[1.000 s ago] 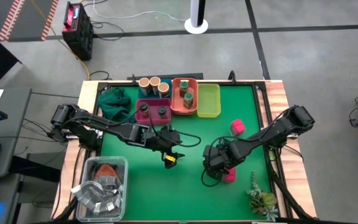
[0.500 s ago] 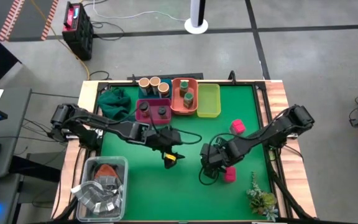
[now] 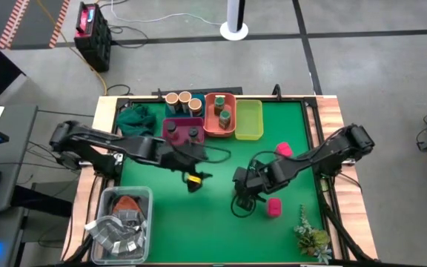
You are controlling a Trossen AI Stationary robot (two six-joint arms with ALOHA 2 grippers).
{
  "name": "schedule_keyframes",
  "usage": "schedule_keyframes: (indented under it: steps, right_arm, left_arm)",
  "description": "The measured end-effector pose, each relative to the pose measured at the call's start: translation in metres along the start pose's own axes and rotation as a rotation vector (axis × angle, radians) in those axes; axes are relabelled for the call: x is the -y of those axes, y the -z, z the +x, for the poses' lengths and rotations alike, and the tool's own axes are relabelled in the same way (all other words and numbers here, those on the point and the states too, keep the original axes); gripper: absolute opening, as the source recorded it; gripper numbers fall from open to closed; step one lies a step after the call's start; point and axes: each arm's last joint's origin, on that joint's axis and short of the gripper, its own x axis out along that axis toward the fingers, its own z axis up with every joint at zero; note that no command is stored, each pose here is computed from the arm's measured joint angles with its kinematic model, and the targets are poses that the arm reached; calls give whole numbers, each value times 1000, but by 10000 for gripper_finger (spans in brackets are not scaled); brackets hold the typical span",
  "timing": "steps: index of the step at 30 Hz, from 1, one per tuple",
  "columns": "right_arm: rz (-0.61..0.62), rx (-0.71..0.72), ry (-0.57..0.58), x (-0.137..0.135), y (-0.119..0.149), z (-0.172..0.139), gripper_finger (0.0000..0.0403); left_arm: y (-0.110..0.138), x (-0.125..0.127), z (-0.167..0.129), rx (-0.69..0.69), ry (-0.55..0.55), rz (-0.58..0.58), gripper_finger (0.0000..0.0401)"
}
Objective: Sort spices by type
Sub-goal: Put the black seasoning bottle into the red bin
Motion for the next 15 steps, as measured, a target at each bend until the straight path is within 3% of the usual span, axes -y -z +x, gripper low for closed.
schedule_keyframes:
  steps: [5, 8, 15]
  right_arm:
    - [-45, 65, -18, 3, -24, -13, 224]
    - [-66, 105, -28, 7, -39, -20, 224]
    - [-105, 206, -52, 13, -71, -44, 224]
  left_arm:
    - [-2, -14, -45, 142, -101, 34, 283]
    - [9, -21, -56, 156, -94, 36, 283]
    - [38, -20, -34, 135, 65, -65, 283]
